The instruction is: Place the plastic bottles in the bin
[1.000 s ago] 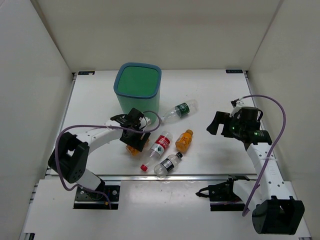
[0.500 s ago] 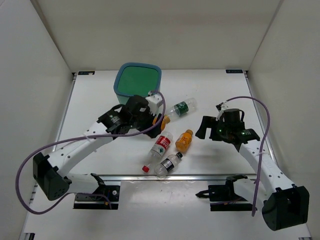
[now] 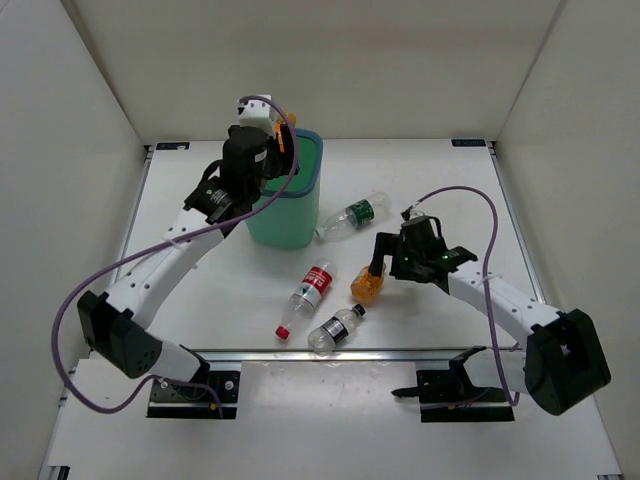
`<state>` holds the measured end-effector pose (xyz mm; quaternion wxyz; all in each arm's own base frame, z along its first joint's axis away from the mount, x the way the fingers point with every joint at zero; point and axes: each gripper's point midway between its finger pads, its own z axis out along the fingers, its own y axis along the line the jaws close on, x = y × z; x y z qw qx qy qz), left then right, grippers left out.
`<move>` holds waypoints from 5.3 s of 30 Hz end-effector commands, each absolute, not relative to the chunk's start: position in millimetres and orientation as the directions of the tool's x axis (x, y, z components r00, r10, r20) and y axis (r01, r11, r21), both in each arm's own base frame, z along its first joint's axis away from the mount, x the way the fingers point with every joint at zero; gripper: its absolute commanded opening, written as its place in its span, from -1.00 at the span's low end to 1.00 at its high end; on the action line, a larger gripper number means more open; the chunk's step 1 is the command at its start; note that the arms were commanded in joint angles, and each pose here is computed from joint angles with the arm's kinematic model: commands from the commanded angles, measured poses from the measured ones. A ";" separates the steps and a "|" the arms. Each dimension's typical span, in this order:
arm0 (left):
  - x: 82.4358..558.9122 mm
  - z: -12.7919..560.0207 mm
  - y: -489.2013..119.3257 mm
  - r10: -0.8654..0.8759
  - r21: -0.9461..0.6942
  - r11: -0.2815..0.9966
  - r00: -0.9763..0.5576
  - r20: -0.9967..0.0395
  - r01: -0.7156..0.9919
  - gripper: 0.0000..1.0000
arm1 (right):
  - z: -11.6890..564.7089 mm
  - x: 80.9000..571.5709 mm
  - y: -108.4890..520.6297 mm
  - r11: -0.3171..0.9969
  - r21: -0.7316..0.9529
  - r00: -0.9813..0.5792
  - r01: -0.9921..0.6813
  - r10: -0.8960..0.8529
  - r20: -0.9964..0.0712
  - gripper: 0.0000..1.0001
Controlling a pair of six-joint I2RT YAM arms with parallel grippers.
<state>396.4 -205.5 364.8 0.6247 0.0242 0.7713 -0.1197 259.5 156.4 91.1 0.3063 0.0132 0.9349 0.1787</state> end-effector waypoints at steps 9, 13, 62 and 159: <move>397.4 366.8 -186.4 -0.120 -0.150 0.981 -0.224 -0.967 0.119 0.96 | 75.5 287.2 172.0 0.953 0.290 -0.817 0.081 0.231 -0.529 0.98; 353.6 338.7 -187.7 -0.091 -0.156 0.969 -0.310 -0.946 0.190 0.97 | 71.1 282.2 179.6 0.960 0.275 -0.820 0.058 0.203 -0.535 0.95; 257.8 151.7 -104.7 -0.023 -0.190 0.968 -0.695 -0.719 0.165 0.97 | 382.8 428.2 395.5 0.621 0.253 -0.257 -0.742 0.085 -0.963 0.72; 272.6 220.0 -92.2 -0.166 -0.225 0.970 -0.435 -0.885 0.087 0.97 | 56.1 464.6 212.3 0.830 0.419 -0.685 0.369 0.548 -0.481 0.84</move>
